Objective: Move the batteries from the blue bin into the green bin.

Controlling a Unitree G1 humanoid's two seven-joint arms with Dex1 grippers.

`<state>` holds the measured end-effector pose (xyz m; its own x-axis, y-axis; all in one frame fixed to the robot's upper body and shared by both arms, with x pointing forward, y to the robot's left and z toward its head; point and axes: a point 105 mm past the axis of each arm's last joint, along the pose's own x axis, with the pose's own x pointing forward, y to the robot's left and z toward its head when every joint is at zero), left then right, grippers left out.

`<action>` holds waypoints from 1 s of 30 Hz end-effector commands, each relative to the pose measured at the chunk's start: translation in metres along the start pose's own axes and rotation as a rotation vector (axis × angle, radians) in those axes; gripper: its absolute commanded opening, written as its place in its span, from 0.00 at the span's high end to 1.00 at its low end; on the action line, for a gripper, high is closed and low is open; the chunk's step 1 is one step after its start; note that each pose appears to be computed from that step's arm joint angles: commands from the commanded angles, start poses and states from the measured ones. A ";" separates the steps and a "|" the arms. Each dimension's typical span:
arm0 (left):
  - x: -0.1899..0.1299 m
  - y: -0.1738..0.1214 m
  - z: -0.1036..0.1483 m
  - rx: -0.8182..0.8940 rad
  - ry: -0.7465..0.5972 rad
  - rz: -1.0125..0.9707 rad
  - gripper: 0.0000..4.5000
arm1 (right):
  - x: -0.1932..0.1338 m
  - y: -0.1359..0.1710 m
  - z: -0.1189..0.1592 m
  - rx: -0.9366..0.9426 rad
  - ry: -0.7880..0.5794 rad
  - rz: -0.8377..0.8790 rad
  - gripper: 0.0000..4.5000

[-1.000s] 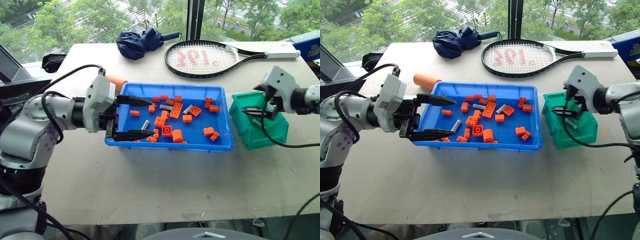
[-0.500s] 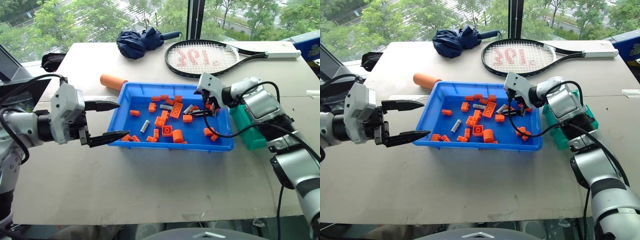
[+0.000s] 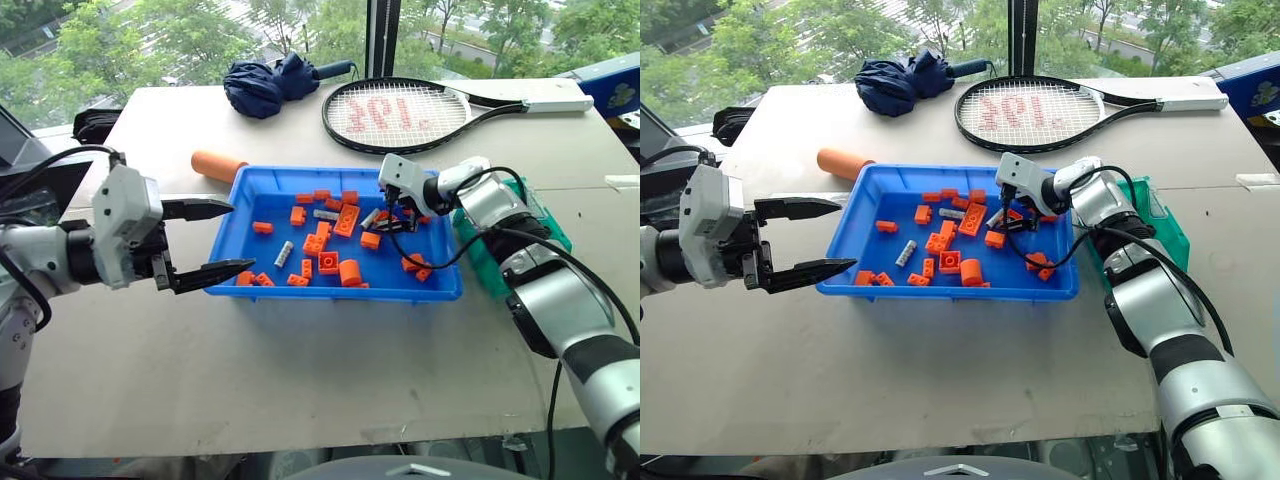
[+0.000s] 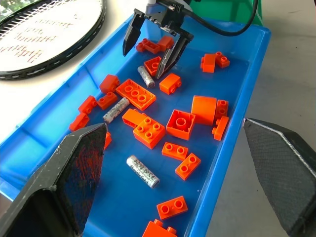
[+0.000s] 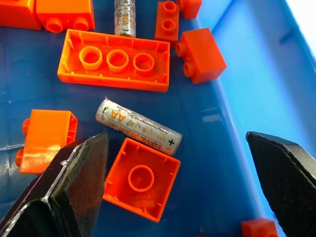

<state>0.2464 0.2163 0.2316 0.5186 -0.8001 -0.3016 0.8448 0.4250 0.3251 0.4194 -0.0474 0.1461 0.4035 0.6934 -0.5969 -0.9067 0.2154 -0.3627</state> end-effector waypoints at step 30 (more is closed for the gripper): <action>0.008 0.002 0.019 0.056 -0.072 -0.012 0.00 | -0.041 -0.005 0.034 -0.014 -0.081 0.021 0.99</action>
<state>0.2503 0.2088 0.2395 0.5085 -0.8162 -0.2743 0.8422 0.4053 0.3555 0.4087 -0.0527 0.1720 0.3503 0.7117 -0.6089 -0.9288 0.1802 -0.3237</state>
